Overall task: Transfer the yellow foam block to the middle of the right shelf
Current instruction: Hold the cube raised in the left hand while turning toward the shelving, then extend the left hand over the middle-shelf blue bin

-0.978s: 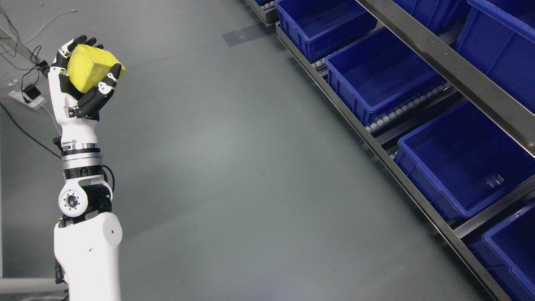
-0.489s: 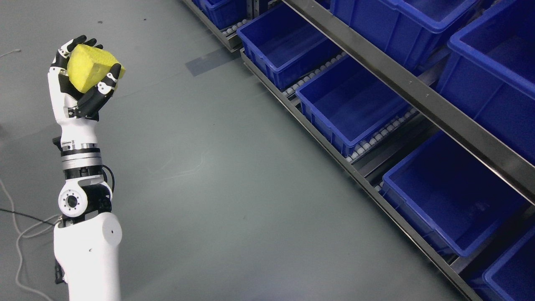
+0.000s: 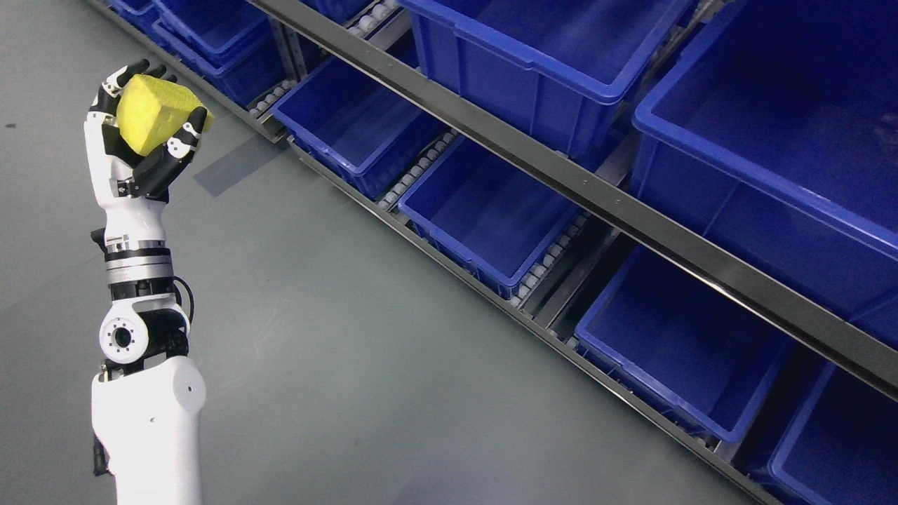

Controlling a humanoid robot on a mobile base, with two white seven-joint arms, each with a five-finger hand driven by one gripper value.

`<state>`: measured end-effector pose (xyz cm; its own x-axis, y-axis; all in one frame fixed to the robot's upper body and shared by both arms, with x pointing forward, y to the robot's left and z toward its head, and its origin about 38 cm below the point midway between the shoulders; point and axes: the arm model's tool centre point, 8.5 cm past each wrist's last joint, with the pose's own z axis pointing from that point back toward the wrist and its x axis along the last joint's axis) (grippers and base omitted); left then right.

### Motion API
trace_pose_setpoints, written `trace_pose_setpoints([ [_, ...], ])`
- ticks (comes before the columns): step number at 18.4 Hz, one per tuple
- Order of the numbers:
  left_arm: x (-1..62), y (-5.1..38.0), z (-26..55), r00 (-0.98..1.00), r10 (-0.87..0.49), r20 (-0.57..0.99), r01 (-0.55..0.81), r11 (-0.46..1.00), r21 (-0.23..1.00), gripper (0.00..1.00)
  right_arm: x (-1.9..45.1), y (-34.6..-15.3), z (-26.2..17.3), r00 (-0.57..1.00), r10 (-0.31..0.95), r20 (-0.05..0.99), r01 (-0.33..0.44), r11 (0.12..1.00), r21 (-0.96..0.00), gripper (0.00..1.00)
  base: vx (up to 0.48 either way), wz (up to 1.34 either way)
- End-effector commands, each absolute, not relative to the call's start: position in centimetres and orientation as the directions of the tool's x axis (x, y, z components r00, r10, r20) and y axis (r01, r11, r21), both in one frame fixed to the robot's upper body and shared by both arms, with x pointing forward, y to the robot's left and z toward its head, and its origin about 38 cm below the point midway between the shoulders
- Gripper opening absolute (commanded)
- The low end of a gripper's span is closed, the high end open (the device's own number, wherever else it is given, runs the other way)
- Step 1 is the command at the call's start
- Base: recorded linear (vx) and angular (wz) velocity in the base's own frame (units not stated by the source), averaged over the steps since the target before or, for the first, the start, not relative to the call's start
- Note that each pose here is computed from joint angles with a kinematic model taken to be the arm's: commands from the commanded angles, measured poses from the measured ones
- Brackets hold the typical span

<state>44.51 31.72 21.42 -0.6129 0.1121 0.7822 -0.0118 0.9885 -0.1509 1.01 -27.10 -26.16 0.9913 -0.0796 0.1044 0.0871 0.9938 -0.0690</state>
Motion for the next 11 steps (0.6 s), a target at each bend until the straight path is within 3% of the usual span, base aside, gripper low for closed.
trace_pose_setpoints([
  [1, 45.0, 30.9, 22.5, -0.623, 0.106, 0.775, 0.021, 0.993, -0.119, 0.35, 1.7, -28.3, -26.1, 0.989, -0.076, 0.124, 0.087, 0.993, -0.086, 1.00, 0.222, -0.40],
  [11, 46.1, 28.2, 27.4, -0.702, 0.123, 0.701, 0.097, 0.992, -0.077, 0.35, 1.7, -28.3, -26.1, 0.989, -0.076, 0.124, 0.087, 0.993, -0.086, 1.00, 0.177, -0.27],
])
